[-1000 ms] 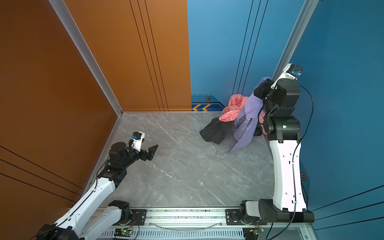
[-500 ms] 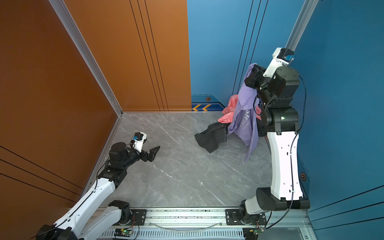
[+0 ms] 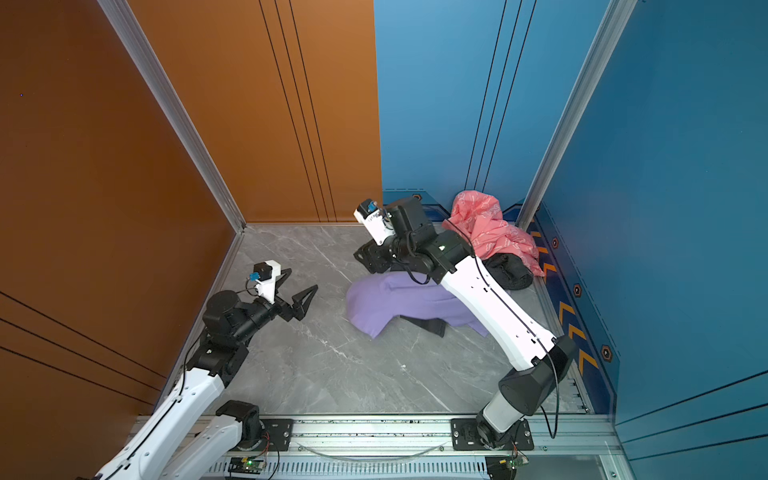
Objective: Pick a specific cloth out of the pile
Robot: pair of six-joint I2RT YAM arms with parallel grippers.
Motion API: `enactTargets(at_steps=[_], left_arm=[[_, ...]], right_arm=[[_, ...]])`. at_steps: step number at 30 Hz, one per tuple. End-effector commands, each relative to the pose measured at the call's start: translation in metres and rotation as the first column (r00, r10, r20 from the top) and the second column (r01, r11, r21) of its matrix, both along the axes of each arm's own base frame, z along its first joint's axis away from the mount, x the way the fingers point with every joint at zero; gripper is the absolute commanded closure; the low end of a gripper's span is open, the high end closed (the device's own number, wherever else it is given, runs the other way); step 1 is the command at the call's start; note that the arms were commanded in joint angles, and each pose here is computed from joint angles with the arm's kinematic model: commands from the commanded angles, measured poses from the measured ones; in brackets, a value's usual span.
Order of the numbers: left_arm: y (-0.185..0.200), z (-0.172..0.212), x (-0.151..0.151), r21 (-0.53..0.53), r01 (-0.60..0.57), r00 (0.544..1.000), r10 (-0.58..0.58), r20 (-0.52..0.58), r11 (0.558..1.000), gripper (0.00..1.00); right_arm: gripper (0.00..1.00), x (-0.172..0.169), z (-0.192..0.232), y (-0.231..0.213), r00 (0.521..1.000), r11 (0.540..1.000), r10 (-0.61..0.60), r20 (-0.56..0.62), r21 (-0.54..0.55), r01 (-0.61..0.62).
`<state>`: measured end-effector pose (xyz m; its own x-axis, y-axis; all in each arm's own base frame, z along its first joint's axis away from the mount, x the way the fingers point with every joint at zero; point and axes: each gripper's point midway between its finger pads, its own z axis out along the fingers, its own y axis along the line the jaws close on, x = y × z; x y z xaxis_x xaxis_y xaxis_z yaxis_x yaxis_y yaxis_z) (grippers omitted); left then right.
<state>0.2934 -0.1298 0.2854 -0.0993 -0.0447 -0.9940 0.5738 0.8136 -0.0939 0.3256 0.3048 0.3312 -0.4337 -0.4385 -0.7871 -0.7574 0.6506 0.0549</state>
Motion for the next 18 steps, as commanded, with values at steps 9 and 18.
enactTargets(at_steps=[9,18], left_arm=[[-0.034,0.026,-0.013,-0.038,0.138,0.990,-0.137,0.034,0.990,0.00],[-0.050,0.019,-0.016,-0.012,0.182,0.983,-0.182,0.025,0.983,0.00]], right_arm=[[0.30,0.018,-0.024,-0.163,0.845,0.846,-0.534,-0.027,-0.033,0.533],[0.32,-0.005,-0.101,-0.297,0.381,0.333,-0.847,-0.371,0.189,0.924]])
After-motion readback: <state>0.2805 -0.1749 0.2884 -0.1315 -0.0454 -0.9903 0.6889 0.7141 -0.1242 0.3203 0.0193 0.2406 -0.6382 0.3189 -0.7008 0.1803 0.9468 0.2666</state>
